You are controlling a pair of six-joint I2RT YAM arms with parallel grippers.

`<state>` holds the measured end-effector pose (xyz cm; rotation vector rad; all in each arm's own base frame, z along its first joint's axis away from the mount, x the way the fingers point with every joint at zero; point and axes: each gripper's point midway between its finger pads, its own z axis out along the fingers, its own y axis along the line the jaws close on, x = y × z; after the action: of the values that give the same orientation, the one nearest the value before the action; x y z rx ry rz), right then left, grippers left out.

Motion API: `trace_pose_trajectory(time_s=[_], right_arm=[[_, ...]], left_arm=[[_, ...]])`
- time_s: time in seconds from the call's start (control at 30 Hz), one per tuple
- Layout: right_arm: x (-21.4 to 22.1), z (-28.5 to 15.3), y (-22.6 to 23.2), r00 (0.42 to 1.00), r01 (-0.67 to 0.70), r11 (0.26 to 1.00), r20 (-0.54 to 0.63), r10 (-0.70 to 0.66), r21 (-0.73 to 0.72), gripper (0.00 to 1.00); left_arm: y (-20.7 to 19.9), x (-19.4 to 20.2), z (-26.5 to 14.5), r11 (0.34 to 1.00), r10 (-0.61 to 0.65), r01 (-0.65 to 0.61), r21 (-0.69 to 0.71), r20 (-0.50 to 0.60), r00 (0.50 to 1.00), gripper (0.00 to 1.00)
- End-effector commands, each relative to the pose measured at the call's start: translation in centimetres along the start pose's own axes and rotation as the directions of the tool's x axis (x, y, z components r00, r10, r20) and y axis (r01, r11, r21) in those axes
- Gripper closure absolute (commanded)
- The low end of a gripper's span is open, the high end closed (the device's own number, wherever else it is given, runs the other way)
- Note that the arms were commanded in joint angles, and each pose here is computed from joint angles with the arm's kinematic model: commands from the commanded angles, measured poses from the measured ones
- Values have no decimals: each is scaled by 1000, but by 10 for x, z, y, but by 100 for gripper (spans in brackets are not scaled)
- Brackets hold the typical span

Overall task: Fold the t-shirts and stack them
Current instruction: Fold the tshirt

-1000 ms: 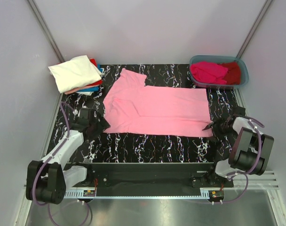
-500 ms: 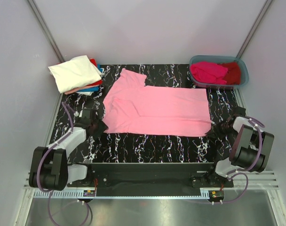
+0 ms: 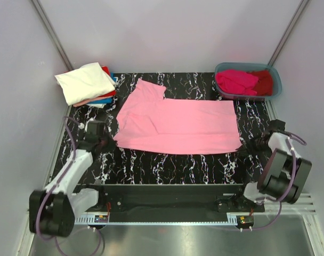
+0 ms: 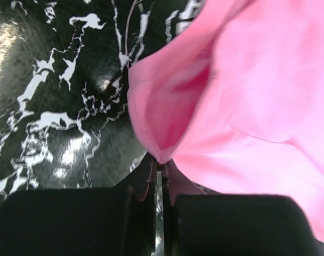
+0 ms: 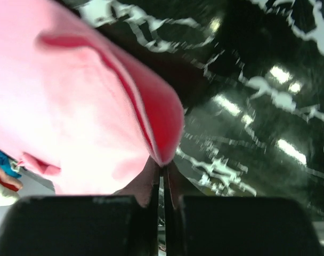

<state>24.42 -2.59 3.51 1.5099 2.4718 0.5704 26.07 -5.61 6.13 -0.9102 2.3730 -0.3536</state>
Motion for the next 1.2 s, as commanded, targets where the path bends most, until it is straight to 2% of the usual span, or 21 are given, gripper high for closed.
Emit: trace_pose_trajectory(time_s=[0.0, 0.13, 0.37, 0.53, 0.63, 0.67, 0.7, 0.73, 0.77, 0.8, 0.83, 0.93, 1.0, 1.03, 1.07, 1.13, 1.17], right_arm=[[-2, -39, 22, 998, 14, 998, 60, -11, -58, 100], [10, -53, 21, 998, 11, 998, 60, -7, -69, 99], [36, -60, -1, 999, 10, 999, 39, -8, -40, 99], [52, -75, 1, 999, -7, 996, 53, 12, -85, 100], [55, -91, 4, 997, 12, 996, 79, -4, -94, 83], [59, -95, 2, 998, 16, 996, 69, -11, -86, 69], [59, -98, 4, 997, 21, 995, 77, -14, -93, 56], [59, -103, 6, 996, 31, 994, 91, -21, -106, 32], [57, -110, 10, 994, 38, 992, 110, -25, -118, 23], [55, -114, 13, 991, 47, 991, 129, -31, -123, 16], [51, -123, 18, 985, 64, 989, 167, -42, -132, 2], [39, -134, 22, 968, 102, 987, 241, -70, -122, 0], [32, -135, 34, 963, 128, 977, 259, -81, -170, 0], [38, -134, 45, 971, 145, 963, 219, -95, -227, 0], [31, -135, 59, 964, 182, 941, 243, -112, -286, 0], [27, -133, 75, 965, 199, 917, 233, -121, -347, 0], [16, -136, 85, 952, 231, 905, 275, -135, -358, 0]], left_arm=[[-10, -19, -40, 1000, -4, 2, 31, 69, 998, 100], [-8, -12, -63, 999, -20, 17, 49, 56, 998, 100], [21, 14, -101, 998, -53, 52, 26, 39, 998, 100], [30, 27, -126, 996, -78, 78, 33, 17, 997, 94], [38, 32, -143, 998, -60, 59, 17, 9, 998, 83], [40, 33, -148, 998, -55, 55, 14, 12, 998, 74], [42, 32, -154, 999, -50, 49, 14, 22, 999, 54], [44, 31, -165, 999, -46, 45, 29, 47, 998, 46], [44, 29, -170, 999, -36, 33, 36, 64, 997, 35], [44, 24, -176, 999, -29, 24, 46, 94, 995, 32], [38, 15, -186, 997, -10, 0, 73, 135, 991, 30], [26, -8, -198, 995, 47, -65, 81, 209, 977, 23], [15, -17, -196, 990, 79, -102, 93, 220, 972, 19], [4, -25, -189, 986, 108, -134, 104, 224, 969, 17], [-4, -29, -185, 982, 117, -146, 118, 224, 968, 16], [-24, -41, -169, 976, 134, -165, 139, 211, 968, 17], [-31, -45, -164, 975, 136, -168, 146, 208, 969, 17]])
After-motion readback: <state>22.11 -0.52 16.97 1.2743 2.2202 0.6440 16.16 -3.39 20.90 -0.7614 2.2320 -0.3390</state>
